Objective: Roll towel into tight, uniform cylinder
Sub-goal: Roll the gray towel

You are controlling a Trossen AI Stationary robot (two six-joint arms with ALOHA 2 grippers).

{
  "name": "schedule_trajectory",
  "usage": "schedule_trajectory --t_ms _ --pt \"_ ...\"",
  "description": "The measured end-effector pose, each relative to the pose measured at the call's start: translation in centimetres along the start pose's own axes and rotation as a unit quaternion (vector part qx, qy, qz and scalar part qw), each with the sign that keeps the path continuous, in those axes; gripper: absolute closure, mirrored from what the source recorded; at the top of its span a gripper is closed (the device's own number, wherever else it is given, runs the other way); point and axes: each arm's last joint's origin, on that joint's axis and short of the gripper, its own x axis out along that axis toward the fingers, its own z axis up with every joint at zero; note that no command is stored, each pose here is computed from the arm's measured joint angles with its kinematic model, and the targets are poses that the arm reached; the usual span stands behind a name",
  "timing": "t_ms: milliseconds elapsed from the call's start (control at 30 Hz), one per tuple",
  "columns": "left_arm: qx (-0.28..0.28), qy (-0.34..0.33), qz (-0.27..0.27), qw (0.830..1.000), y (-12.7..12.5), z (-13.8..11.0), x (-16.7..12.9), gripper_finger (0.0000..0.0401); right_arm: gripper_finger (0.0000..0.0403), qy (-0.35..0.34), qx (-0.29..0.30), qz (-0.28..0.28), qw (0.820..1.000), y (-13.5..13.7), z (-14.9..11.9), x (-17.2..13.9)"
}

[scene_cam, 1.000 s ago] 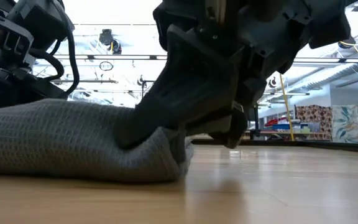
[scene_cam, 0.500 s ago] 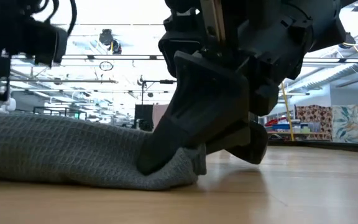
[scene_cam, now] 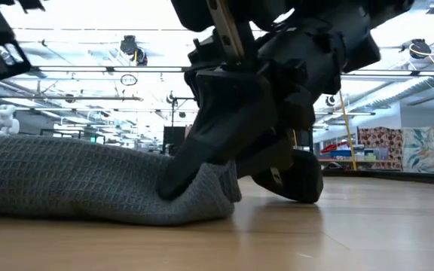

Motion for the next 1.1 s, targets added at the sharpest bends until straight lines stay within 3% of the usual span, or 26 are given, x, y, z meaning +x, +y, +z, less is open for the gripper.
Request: schedule_trajectory --t_ms 233,367,500,867,1000,1100 --pt "0.054 -0.049 -0.013 0.997 -2.0 -1.8 2.0 0.0142 0.0403 0.029 0.028 0.034 0.999 -0.4 1.5 -0.2" --pt "0.079 -0.036 0.029 0.996 -1.7 -3.3 3.4 0.0103 0.0403 0.038 0.043 0.071 0.996 -0.3 2.6 -0.3" --pt "0.101 -0.033 0.080 0.991 -1.1 -4.6 4.7 0.0094 0.0403 0.040 0.050 0.112 0.992 -0.1 3.7 -0.6" --pt "0.147 0.015 0.168 0.975 -0.2 -5.7 6.9 0.0097 0.0402 0.072 0.061 0.153 0.984 0.0 4.6 -0.9" --pt "0.142 0.018 0.177 0.974 0.1 -5.9 7.2 0.0135 0.0402 0.070 0.059 0.161 0.983 0.1 4.7 -0.9" --pt "0.151 0.023 0.180 0.972 0.2 -6.0 7.3 0.0191 0.0402 0.070 0.058 0.159 0.983 0.1 4.7 -0.9"
